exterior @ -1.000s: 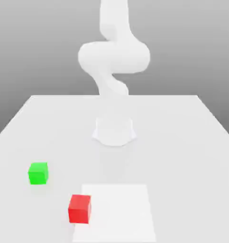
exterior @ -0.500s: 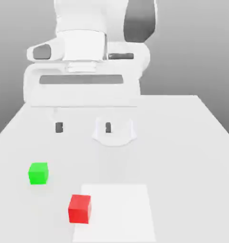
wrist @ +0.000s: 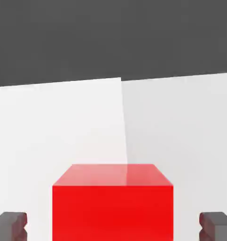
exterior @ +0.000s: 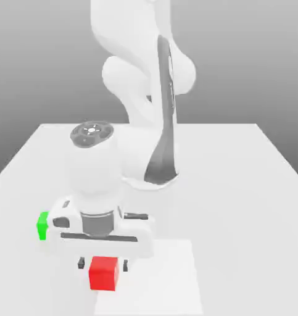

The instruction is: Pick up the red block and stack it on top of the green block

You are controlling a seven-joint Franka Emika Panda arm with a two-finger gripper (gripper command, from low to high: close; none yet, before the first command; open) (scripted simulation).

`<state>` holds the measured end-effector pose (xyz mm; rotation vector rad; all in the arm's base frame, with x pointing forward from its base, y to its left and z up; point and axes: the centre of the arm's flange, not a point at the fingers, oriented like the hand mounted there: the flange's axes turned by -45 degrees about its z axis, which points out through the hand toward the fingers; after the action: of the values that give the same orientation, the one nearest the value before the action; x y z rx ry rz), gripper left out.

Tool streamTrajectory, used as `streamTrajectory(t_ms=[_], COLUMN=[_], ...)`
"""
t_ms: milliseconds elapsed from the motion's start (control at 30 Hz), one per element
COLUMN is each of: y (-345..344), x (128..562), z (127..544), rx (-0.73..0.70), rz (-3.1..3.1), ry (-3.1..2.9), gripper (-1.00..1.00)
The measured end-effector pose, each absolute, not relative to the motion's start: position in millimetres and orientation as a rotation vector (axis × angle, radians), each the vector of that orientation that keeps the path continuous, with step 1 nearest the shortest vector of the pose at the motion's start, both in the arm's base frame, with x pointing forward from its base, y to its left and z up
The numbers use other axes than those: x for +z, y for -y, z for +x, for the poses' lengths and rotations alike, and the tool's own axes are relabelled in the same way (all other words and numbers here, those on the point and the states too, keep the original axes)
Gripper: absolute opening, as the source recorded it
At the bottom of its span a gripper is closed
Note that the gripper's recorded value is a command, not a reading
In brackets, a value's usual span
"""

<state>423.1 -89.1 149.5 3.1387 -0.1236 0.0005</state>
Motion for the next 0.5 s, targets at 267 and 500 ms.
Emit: streamTrajectory(t_ms=[267,500], y=[89.2,135.9], x=[175.7,218.8], z=[424.0,394.5], rx=[0.0,0.001], rz=[3.139,3.12], ry=[0.122,0.427], gripper=[-1.0,-1.0])
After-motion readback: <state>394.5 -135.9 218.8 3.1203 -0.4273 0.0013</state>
